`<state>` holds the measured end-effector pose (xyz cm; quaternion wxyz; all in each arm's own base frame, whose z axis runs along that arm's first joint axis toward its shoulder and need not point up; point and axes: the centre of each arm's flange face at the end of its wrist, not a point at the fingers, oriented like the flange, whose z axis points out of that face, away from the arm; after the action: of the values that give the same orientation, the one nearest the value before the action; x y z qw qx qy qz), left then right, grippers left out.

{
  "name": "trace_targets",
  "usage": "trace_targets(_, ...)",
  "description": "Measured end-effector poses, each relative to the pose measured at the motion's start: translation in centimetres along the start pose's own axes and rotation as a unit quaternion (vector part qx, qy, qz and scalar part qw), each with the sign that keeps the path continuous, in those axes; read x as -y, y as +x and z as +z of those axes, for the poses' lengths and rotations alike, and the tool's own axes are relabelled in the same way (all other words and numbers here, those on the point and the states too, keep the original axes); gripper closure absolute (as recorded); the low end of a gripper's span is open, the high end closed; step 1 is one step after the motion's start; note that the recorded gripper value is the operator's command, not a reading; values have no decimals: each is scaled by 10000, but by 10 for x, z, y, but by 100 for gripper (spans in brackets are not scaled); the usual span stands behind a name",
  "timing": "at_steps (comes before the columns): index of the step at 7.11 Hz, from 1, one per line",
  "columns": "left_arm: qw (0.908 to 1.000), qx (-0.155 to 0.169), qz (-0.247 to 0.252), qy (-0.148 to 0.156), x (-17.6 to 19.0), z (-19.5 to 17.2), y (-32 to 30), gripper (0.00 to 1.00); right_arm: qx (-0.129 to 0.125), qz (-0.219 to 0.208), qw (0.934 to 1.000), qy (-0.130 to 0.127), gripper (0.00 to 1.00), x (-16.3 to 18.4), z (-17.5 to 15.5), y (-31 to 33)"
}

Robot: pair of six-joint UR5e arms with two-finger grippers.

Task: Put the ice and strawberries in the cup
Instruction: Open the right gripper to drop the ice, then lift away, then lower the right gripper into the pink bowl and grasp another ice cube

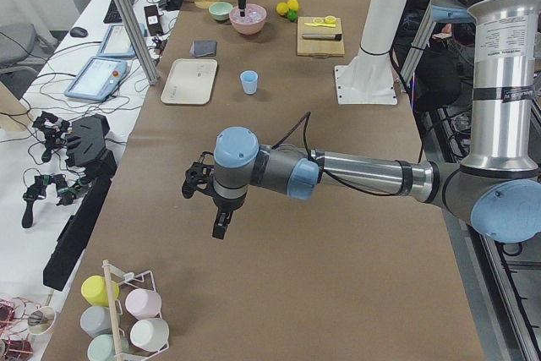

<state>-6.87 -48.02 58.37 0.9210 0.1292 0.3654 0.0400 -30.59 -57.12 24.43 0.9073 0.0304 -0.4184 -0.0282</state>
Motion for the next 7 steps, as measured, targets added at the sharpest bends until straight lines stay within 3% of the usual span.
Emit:
trace_targets(3, 10000, -1, 29, 32, 6, -2, 3, 2, -351, -580, 9976, -126, 1, 10, 11, 102)
trace_targets(7, 10000, -2, 49, 52, 10, -4, 4, 2, -458, -699, 9963, -217, 1, 18, 80, 168)
